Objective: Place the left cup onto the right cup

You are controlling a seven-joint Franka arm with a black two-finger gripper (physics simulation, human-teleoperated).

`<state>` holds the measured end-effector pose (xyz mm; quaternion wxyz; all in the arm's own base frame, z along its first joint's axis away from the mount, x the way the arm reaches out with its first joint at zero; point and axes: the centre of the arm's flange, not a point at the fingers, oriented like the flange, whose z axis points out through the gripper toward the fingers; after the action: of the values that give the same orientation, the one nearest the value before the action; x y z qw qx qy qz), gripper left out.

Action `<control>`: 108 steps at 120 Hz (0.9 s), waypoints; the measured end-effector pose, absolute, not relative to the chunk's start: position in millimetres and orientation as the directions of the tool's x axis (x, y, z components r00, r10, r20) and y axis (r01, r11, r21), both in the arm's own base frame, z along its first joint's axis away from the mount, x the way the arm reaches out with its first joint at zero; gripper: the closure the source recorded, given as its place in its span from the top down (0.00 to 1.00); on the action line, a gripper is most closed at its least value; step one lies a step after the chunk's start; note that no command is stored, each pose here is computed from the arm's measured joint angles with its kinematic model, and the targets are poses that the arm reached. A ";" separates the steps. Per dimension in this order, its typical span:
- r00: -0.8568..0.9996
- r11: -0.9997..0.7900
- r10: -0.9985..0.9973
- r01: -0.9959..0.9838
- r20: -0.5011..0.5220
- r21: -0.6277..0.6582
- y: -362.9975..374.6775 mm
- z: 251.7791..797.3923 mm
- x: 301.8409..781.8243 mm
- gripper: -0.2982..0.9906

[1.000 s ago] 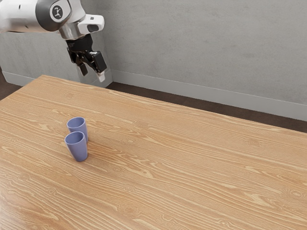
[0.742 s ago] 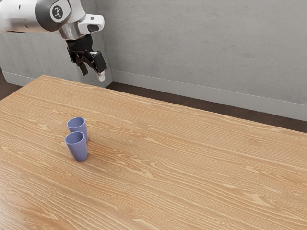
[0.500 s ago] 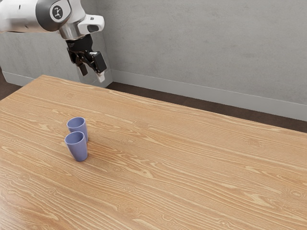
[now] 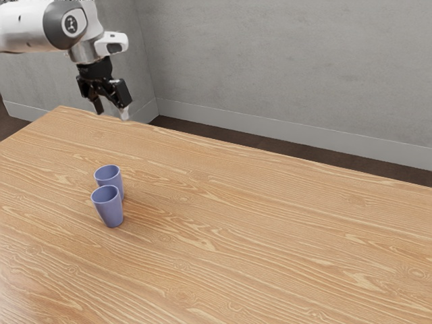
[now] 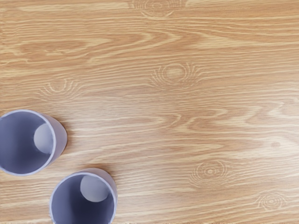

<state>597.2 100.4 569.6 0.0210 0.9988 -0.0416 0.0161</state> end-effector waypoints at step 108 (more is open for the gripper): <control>0.998 -0.998 -0.062 -0.062 -0.028 -0.003 218.1 453.8 625.2 0.77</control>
<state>625.2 218.1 453.8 -0.0017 0.9994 -0.0309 -0.0138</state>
